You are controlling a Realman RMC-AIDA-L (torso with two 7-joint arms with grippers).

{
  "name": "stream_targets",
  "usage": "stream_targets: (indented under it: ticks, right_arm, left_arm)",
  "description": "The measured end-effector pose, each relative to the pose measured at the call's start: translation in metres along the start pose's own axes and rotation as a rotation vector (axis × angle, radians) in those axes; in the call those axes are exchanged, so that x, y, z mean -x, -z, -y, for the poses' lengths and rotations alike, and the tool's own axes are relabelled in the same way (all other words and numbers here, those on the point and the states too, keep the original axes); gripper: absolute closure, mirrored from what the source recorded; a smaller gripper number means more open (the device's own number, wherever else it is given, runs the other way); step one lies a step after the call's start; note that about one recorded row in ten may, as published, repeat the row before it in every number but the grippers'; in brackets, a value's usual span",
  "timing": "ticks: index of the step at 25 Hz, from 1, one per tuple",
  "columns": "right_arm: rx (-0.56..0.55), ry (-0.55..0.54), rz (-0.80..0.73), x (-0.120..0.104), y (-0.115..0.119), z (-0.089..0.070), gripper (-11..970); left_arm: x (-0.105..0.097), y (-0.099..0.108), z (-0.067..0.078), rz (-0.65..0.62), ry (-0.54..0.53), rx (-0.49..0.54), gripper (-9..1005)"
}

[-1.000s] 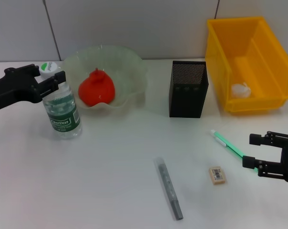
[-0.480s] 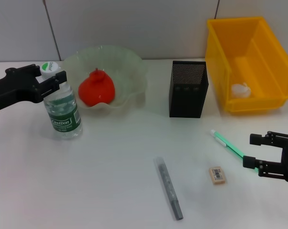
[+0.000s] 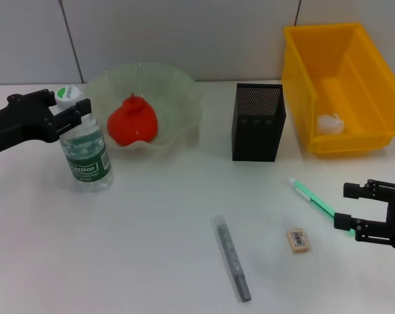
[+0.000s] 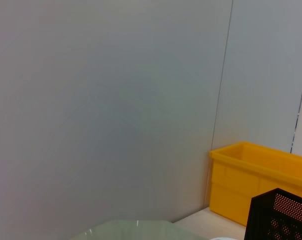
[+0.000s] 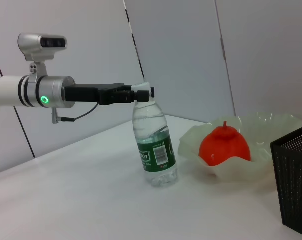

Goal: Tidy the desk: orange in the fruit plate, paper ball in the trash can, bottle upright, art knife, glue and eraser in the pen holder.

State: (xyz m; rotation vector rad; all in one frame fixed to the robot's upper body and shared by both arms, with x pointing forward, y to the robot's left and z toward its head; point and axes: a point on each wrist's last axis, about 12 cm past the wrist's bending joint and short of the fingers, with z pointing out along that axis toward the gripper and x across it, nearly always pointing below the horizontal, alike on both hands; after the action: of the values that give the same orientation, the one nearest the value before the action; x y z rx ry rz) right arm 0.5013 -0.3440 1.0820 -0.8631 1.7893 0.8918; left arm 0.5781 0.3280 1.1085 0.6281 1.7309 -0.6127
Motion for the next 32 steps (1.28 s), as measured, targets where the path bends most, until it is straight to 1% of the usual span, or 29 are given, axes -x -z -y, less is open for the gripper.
stream_targets:
  ticks: [9, 21, 24, 25, 26, 28, 29, 30, 31, 32]
  right_arm:
    - [-0.001, -0.001, 0.002, 0.000, 0.000, 0.000, 233]
    - [0.001, 0.003, 0.002, 0.002, -0.002, 0.001, 234]
    - [0.000, 0.003, 0.001, 0.002, -0.002, 0.001, 234]
    - [0.000, 0.003, 0.001, 0.002, -0.002, 0.001, 233]
    - [0.000, 0.003, 0.001, 0.002, -0.002, 0.001, 233]
    - [0.000, 0.003, 0.002, 0.002, -0.002, 0.001, 233]
    - [0.000, 0.003, 0.002, 0.002, -0.002, 0.001, 233]
    - [0.001, 0.003, 0.002, 0.002, -0.002, 0.001, 233]
    - [0.001, 0.003, 0.002, 0.002, -0.002, 0.001, 233]
    - [0.001, 0.003, 0.003, 0.002, -0.003, 0.001, 233]
  left_arm:
    - [-0.001, 0.000, 0.000, 0.001, 0.005, 0.006, 410]
    - [0.001, 0.001, 0.000, 0.002, 0.018, 0.004, 241]
    - [0.009, 0.004, -0.003, 0.022, 0.048, -0.003, 170]
    - [0.015, 0.007, -0.004, 0.030, 0.068, -0.014, 146]
    - [0.022, 0.009, -0.005, 0.038, 0.083, -0.030, 146]
    - [0.036, 0.013, -0.003, 0.061, 0.103, -0.091, 146]
    - [0.046, 0.016, 0.001, 0.079, 0.107, -0.148, 146]
    - [0.059, 0.020, 0.009, 0.101, 0.091, -0.229, 146]
    - [0.059, 0.020, 0.009, 0.101, 0.091, -0.229, 146]
    - [0.066, 0.023, 0.015, 0.106, 0.076, -0.288, 146]
